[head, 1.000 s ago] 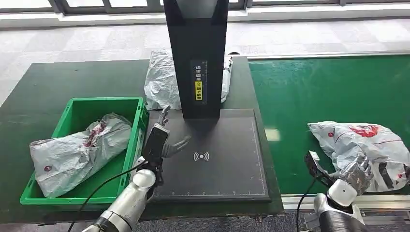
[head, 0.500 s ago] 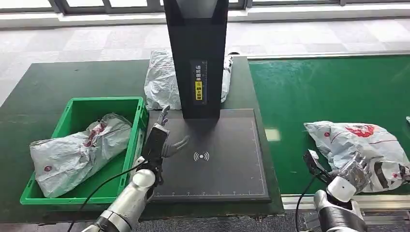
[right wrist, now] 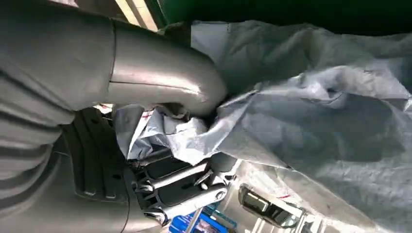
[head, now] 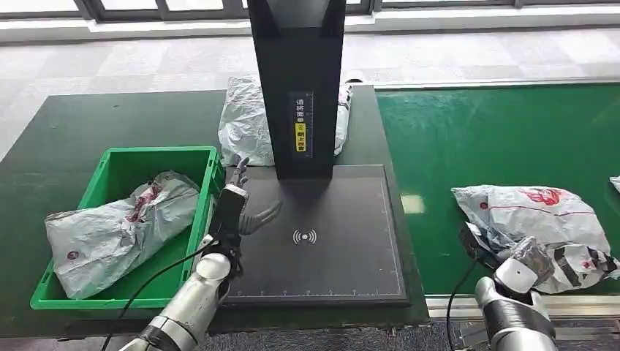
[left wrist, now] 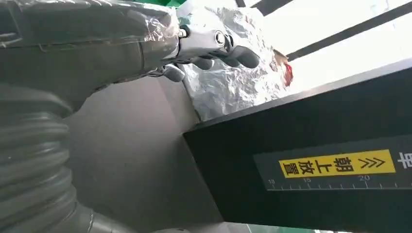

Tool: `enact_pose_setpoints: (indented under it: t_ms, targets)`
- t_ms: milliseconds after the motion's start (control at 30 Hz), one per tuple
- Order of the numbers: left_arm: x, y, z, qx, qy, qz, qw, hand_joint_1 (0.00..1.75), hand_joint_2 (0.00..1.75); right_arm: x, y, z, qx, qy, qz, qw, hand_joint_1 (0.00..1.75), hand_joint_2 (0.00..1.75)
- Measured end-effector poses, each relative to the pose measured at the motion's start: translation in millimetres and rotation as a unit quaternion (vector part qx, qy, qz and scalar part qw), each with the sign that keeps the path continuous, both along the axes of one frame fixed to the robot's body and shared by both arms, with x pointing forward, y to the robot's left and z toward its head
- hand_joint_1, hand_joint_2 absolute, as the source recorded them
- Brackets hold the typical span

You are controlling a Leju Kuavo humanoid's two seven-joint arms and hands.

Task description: Moved the parcel from conveyor to table for the left to box.

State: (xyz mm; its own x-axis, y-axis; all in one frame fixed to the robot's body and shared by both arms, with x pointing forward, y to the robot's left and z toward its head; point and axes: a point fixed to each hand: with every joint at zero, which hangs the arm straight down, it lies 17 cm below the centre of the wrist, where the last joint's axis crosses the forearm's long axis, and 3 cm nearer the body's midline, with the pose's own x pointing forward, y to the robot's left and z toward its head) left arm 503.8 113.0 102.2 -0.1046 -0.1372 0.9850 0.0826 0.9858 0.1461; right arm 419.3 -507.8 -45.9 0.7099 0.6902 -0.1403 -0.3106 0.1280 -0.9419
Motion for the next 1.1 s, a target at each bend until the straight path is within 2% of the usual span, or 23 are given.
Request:
enact_pose_setpoints:
  t_ms: [167, 267, 367, 400, 433, 467, 533, 567, 667, 867, 933, 1000, 1100]
  targets:
    - [1.0, 8.2, 1.9, -0.002, -0.003, 0.012, 1.0, 0.0, 1.75, 18.2, 14.3, 13.1, 0.0, -0.039, 0.022, 0.999, 1.75, 1.75]
    - [-2.9, 20.3, -0.1, -0.005, -0.005, 0.03, 1.0, 0.0, 1.75, 48.3, 40.5, 51.5, -0.01, -0.144, 0.073, 0.987, 1.75, 1.75]
    - [-5.9, 25.6, 0.9, -0.004, -0.009, 0.038, 0.999, 0.0, 1.75, 65.2, 65.8, 70.7, 0.009, -0.189, 0.098, 0.977, 1.75, 1.75]
    - [-6.0, 29.8, 2.8, 0.002, -0.015, 0.047, 0.999, 0.0, 1.75, 74.8, 87.0, 81.4, 0.052, -0.237, 0.113, 0.964, 1.75, 1.75]
    - [-5.9, 34.0, 4.5, 0.008, -0.02, 0.054, 0.998, 0.0, 1.75, 86.8, 114.5, 98.4, 0.098, -0.289, 0.146, 0.941, 1.75, 1.75]
    - [-5.3, 36.5, 6.8, 0.013, -0.025, 0.058, 0.998, 0.0, 1.75, 97.5, 146.7, 115.1, 0.131, -0.321, 0.197, 0.917, 1.75, 1.75]
    - [-4.0, 38.7, 11.6, 0.018, -0.032, 0.061, 0.997, 0.0, 1.75, 110.4, 218.9, 155.9, 0.172, -0.368, 0.29, 0.866, 1.75, 1.75]
    - [-3.8, 38.6, 13.5, 0.02, -0.035, 0.06, 0.997, 0.0, 1.75, 111.7, 237.9, 169.0, 0.179, -0.379, 0.302, 0.856, 1.75, 1.75]
    - [-3.4, 39.9, 16.4, 0.022, -0.039, 0.062, 0.997, 0.0, 1.75, 110.5, 267.0, 188.9, 0.2, -0.399, 0.301, 0.843, 1.75, 1.75]
    - [-2.2, 46.6, 17.5, 0.022, -0.041, 0.069, 0.997, 0.0, 1.75, 104.3, 303.1, 213.5, 0.204, -0.418, 0.343, 0.816, 1.75, 1.75]
    - [-2.2, 48.5, 19.9, 0.027, -0.049, 0.073, 0.996, 0.0, 1.75, 100.7, 324.0, 218.8, 0.219, -0.418, 0.381, 0.795, 1.75, 1.75]
    - [-2.1, 49.6, 21.6, 0.032, -0.055, 0.074, 0.995, 0.0, 1.75, 91.1, 362.5, 220.0, 0.25, -0.399, 0.432, 0.77, 1.75, 1.75]
    - [-0.6, 49.8, 24.1, 0.035, -0.058, 0.073, 0.995, 0.0, 1.75, 72.1, 422.0, 220.6, 0.289, -0.358, 0.485, 0.744, 1.75, 1.75]
